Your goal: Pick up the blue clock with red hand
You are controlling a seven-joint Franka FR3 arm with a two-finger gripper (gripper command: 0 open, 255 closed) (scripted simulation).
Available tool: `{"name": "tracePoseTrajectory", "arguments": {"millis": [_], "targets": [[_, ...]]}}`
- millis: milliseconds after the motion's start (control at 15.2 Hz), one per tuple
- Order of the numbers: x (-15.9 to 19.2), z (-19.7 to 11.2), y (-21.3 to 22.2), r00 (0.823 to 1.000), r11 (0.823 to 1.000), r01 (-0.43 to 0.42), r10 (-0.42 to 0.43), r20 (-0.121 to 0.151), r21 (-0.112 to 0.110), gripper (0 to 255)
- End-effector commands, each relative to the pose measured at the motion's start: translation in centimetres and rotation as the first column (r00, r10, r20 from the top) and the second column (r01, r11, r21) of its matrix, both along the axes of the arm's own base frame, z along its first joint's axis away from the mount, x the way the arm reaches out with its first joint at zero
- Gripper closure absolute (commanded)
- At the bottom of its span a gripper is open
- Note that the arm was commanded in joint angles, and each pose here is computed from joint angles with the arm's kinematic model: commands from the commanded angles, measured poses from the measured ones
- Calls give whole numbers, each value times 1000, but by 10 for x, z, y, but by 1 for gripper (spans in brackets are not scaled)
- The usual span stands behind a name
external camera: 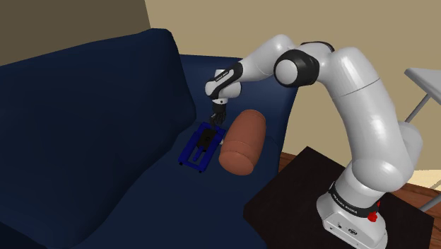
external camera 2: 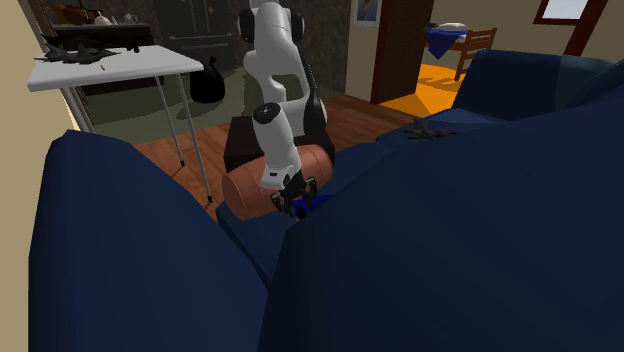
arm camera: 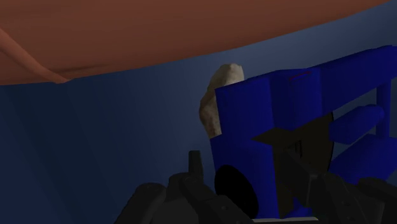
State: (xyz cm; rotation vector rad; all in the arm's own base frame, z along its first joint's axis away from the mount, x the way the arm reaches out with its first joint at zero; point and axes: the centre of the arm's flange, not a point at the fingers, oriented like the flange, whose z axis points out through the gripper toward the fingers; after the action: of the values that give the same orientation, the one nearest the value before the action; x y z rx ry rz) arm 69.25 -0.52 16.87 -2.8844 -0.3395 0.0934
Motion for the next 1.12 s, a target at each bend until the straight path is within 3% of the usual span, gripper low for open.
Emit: {"name": "tracePoseTrajectory", "arguments": {"millis": [0, 528, 1056], "targets": [[0, -1, 0, 1000, 1000, 0, 0, 0, 0, 255], [0, -1, 0, 1000, 1000, 0, 0, 0, 0, 255], [0, 42, 0, 1000, 1000, 0, 0, 0, 0, 255]]}}
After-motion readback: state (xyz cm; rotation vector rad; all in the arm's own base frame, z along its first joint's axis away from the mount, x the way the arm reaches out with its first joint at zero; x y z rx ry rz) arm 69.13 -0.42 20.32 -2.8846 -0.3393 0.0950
